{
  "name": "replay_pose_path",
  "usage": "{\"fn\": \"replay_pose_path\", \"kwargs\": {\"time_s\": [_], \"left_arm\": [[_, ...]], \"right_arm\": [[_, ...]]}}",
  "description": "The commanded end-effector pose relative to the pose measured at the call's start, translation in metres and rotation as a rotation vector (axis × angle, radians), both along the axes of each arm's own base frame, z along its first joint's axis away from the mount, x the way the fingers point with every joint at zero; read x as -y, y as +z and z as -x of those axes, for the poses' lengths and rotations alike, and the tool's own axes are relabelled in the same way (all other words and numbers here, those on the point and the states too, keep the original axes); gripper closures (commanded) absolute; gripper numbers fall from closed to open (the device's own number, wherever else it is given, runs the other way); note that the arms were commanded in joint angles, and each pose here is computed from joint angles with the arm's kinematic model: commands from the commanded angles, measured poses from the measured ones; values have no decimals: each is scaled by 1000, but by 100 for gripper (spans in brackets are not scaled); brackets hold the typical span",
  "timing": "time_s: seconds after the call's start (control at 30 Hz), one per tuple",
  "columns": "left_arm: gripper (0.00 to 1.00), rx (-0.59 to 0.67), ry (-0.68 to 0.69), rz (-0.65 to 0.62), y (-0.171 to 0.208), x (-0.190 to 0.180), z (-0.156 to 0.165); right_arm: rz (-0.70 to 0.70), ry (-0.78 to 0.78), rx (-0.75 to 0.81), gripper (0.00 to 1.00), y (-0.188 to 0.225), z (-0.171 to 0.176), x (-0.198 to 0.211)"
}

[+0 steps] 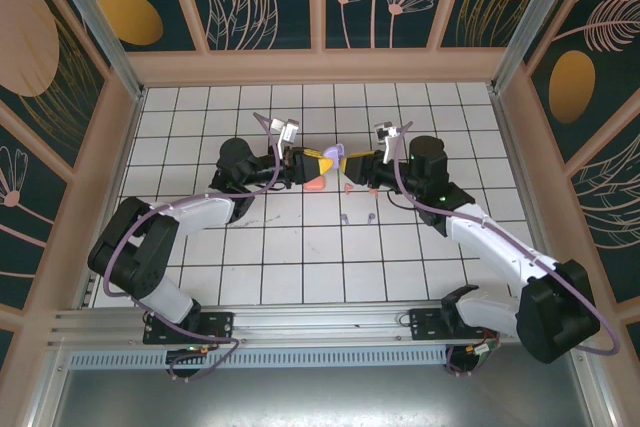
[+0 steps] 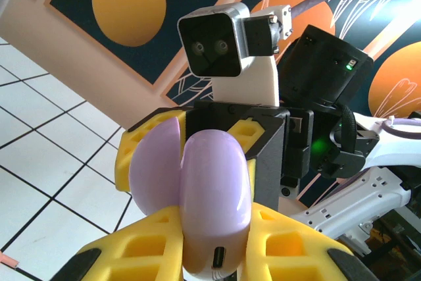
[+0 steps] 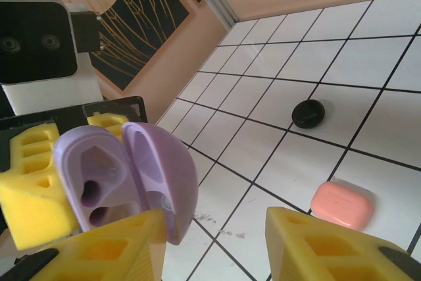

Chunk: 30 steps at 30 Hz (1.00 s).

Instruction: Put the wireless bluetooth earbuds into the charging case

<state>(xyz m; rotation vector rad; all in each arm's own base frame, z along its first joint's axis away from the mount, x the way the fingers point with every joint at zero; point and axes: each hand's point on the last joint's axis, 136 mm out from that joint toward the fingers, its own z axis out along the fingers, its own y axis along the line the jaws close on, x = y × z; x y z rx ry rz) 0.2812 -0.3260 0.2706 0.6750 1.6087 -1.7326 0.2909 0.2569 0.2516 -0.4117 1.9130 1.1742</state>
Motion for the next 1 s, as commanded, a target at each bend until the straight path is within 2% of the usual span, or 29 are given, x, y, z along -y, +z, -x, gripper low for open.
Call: {"fn": "replay_pose_path", "kwargs": {"time_s": [0.0, 0.57, 0.97], "left_arm": [[100, 28, -28, 17, 4, 1, 7], [100, 23, -33, 19, 2, 1, 8], [100, 6, -36, 11, -4, 2, 7]], "right_arm": [[-37, -9, 59, 57, 23, -9, -2], [-51, -25, 53, 64, 26, -18, -4], [-59, 24, 50, 92, 30, -16, -15]]}}
